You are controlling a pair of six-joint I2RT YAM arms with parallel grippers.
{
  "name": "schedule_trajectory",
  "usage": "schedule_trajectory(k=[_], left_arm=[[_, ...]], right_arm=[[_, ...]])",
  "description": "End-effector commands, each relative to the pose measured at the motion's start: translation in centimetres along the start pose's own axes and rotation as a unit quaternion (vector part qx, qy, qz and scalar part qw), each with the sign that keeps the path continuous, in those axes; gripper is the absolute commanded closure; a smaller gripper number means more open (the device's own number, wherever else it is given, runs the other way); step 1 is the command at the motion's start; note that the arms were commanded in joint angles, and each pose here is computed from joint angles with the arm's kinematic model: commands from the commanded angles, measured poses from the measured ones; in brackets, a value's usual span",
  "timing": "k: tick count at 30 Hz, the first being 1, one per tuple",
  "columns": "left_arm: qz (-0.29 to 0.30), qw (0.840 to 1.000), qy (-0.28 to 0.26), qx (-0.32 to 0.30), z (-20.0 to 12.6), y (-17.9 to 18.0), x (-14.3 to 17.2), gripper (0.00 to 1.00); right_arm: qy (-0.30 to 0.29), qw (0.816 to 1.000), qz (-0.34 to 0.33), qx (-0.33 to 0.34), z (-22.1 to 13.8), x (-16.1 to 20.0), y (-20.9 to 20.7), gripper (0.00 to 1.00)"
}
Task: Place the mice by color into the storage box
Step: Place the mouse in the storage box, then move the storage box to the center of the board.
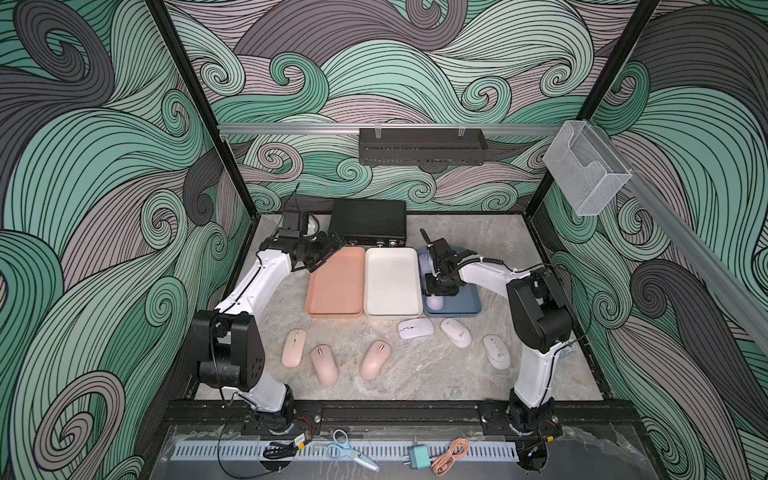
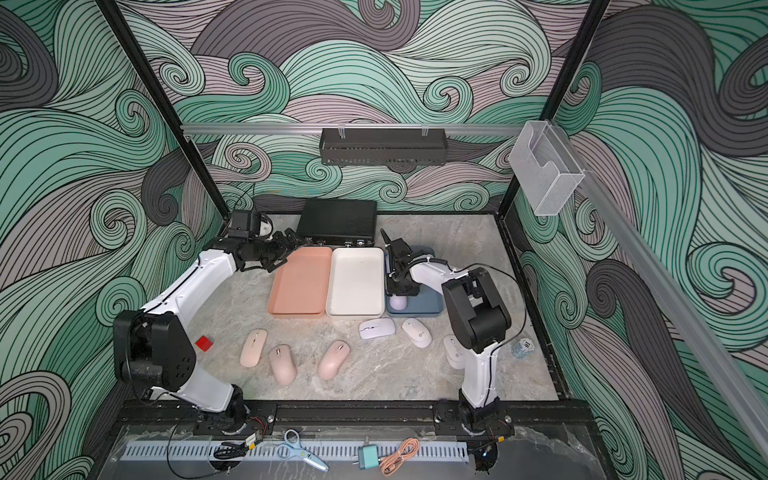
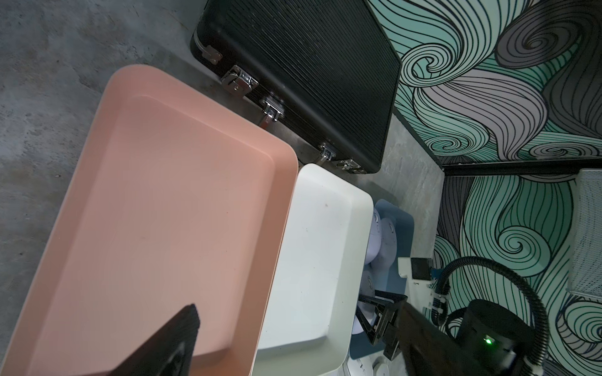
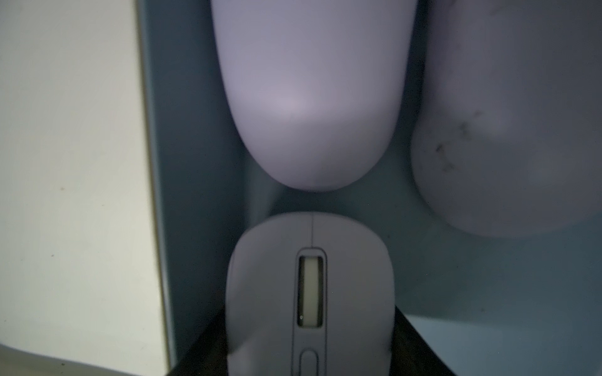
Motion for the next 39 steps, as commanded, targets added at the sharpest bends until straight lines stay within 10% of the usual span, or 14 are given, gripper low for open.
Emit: schedule_trajectory(k=[1, 30, 39], left_arm=[[0.007, 1.000, -0.010, 0.016, -0.7, -0.9, -0.1, 0.07], [0.007, 0.999, -0.001, 0.031, -0.8, -1.4, 0.0, 0.08], [0.004, 0.999, 0.002, 0.039, -0.6, -1.6, 0.2, 0.08]], right_arm=[[-0.002, 1.000, -0.003, 0.000, 0.5, -0.3, 0.4, 0.41], [-0.029, 0.999, -0.011, 0.010, -4.9, -1.4, 0.6, 0.30], [-0.076, 0.984, 0.017, 0.161, -9.6, -2.5, -6.8, 0.31]])
Point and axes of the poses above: each gripper's point midway between its finger pads, its own z axis out along the fingers, its own y axis along the line the jaws close on, x = y × z, the point moved 5 cm from there along -z, back along the fingers, and after that the axes turned 9 degrees about z, right-handed, at the moved point
